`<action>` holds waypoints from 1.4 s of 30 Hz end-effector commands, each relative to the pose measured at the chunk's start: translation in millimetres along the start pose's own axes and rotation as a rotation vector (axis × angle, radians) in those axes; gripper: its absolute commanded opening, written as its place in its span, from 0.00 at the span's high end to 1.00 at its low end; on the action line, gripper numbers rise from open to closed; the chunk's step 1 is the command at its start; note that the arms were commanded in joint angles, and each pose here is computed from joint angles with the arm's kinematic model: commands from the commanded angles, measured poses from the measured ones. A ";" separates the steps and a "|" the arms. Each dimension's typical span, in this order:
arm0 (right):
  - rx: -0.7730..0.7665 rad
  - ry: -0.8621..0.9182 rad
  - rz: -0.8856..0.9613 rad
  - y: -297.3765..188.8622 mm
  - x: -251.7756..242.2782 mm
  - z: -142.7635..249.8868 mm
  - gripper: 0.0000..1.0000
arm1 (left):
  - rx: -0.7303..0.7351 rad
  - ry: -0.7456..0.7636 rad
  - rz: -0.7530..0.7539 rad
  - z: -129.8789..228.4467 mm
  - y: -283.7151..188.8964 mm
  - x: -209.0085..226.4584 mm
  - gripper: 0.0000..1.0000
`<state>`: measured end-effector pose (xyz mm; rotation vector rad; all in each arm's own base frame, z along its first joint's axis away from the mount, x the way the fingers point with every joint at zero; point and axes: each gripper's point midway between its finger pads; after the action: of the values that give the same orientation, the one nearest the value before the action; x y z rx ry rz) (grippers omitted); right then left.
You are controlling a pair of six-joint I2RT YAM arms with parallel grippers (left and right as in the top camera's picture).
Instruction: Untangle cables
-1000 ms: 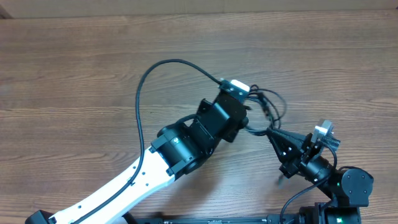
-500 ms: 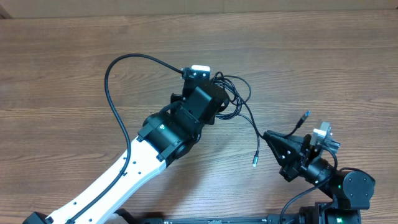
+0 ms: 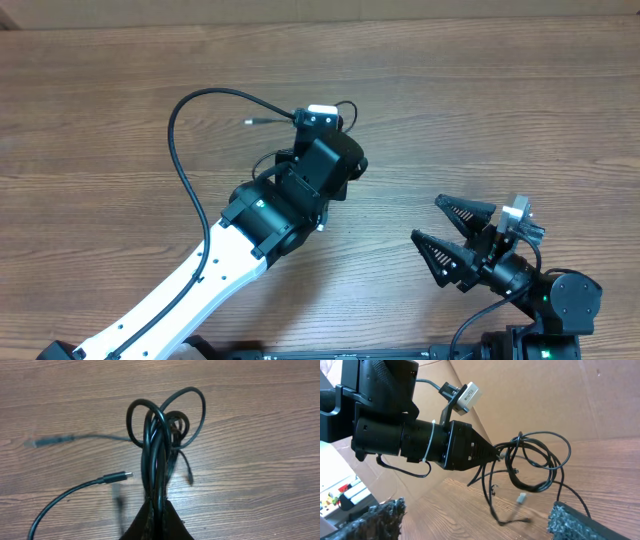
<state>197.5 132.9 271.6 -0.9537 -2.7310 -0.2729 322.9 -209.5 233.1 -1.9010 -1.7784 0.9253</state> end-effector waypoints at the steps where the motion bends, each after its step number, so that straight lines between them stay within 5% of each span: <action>1: -0.025 -0.022 0.007 -1.0 2.7 -11.0 0.04 | -0.031 -0.024 0.024 -13.0 -6.7 -2.9 0.96; 14: -0.010 0.044 0.135 -2.6 -21.9 -1.6 0.00 | 0.081 0.229 0.419 7.8 -23.4 -72.1 0.96; 25: -0.019 0.243 0.445 -18.8 -75.8 17.1 0.00 | 0.119 0.365 0.552 22.0 -34.5 -88.9 0.96; 42: -0.015 0.247 0.447 -19.0 -76.2 18.3 0.00 | 0.043 0.700 0.660 29.0 -42.8 -99.2 0.96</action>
<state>240.4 81.3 219.0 -1.3688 -2.2157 -0.2723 273.5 -302.9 245.5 -2.3656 -0.7846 0.4958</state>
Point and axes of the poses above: each gripper's point midway between its finger pads, its own y axis out along the fingers, its own x axis along the line the jaws close on, z = x × y, and after that the axes turned 11 degrees about -y, right-handed
